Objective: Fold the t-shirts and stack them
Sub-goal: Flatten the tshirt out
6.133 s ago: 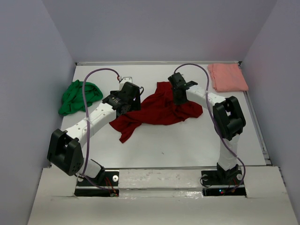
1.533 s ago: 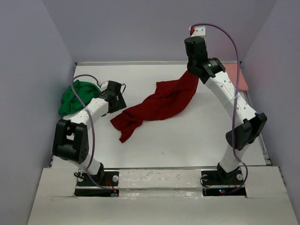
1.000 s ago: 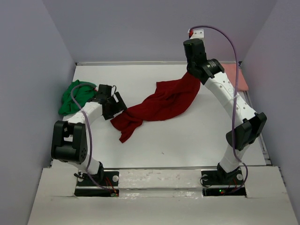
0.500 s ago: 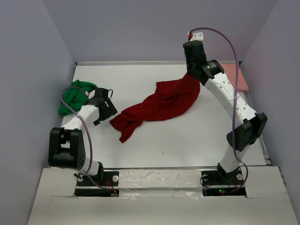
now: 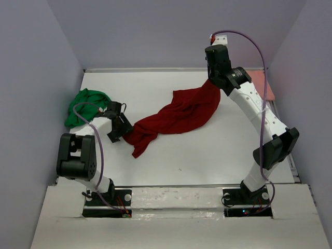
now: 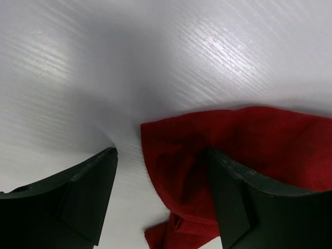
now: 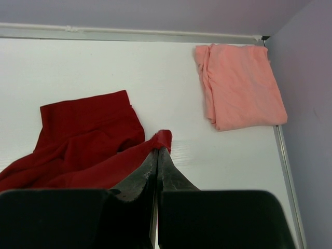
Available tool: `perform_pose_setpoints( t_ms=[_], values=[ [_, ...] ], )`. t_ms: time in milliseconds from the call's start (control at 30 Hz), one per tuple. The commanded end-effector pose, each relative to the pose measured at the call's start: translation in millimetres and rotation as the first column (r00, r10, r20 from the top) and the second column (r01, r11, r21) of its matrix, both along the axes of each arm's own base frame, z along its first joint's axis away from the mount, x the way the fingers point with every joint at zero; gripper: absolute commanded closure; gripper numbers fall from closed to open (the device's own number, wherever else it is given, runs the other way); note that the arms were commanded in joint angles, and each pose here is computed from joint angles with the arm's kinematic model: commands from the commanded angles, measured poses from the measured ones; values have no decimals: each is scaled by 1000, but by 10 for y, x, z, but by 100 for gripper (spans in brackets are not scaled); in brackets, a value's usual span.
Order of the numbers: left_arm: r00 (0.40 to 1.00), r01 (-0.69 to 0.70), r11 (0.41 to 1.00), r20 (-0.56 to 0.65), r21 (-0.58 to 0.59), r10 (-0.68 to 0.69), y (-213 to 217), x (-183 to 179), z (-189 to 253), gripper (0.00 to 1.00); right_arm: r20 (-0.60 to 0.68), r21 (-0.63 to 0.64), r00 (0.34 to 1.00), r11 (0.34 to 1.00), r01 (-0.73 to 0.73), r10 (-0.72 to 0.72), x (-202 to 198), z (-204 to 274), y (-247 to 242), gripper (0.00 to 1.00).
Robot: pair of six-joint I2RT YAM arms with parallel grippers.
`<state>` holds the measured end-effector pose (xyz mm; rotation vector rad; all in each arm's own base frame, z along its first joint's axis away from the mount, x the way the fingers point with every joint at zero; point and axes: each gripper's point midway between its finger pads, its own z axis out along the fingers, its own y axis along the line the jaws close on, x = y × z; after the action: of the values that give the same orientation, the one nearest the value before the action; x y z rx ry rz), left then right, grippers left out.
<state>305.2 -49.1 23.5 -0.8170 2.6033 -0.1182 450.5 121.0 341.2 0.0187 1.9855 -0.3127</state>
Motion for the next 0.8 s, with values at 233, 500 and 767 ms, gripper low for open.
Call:
perform_pose_setpoints(
  t_ms=[233, 500, 767],
  values=[
    [999, -45, 999, 13, -2, 45, 92, 236, -14, 23, 39, 36, 999, 999, -12, 10, -81, 136, -46, 100],
    [997, -75, 997, 27, -2, 75, 196, 303, 27, 46, 32, 28, 999, 1000, -8, 7, -59, 92, -43, 100],
    [1000, -28, 996, -1, -88, 28, 50, 195, -52, 62, 37, 32, 999, 999, -15, 13, -45, 132, -27, 100]
  ],
)
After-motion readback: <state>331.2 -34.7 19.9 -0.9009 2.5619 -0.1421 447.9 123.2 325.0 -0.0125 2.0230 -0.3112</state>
